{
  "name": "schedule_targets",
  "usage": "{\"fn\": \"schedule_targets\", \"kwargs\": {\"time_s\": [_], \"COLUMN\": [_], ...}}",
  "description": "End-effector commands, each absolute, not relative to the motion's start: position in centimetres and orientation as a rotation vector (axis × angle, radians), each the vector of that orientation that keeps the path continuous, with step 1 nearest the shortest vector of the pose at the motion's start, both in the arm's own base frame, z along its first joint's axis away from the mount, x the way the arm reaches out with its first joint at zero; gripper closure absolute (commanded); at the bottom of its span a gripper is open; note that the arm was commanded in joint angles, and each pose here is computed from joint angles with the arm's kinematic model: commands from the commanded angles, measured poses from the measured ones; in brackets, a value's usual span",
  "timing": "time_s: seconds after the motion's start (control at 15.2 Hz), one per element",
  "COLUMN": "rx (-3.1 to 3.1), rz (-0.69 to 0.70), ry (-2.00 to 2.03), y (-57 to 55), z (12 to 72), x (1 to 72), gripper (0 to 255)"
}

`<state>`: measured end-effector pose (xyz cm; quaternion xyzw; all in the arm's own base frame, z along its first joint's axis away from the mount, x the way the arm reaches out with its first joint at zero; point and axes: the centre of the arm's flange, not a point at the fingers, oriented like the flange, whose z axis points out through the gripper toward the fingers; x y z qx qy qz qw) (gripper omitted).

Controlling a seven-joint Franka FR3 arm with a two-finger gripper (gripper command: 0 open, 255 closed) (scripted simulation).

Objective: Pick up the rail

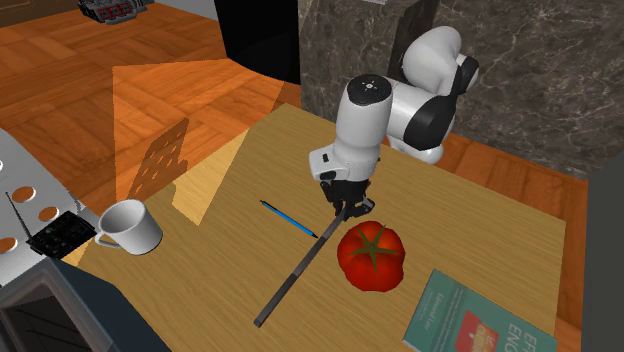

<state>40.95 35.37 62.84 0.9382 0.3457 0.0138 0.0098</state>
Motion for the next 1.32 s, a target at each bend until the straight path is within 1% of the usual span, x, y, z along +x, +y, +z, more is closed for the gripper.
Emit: {"fn": "schedule_targets", "kwargs": {"time_s": [0.0,0.4,1.25], "rx": [2.929,2.929,2.929], "rz": [0.043,0.043,0.043], "ry": [1.079,1.079,1.079], "y": [35.4,35.3,35.3], "z": [62.8,62.7,69.6], "x": [41.0,40.9,40.9], "gripper": [255,255,255]}}
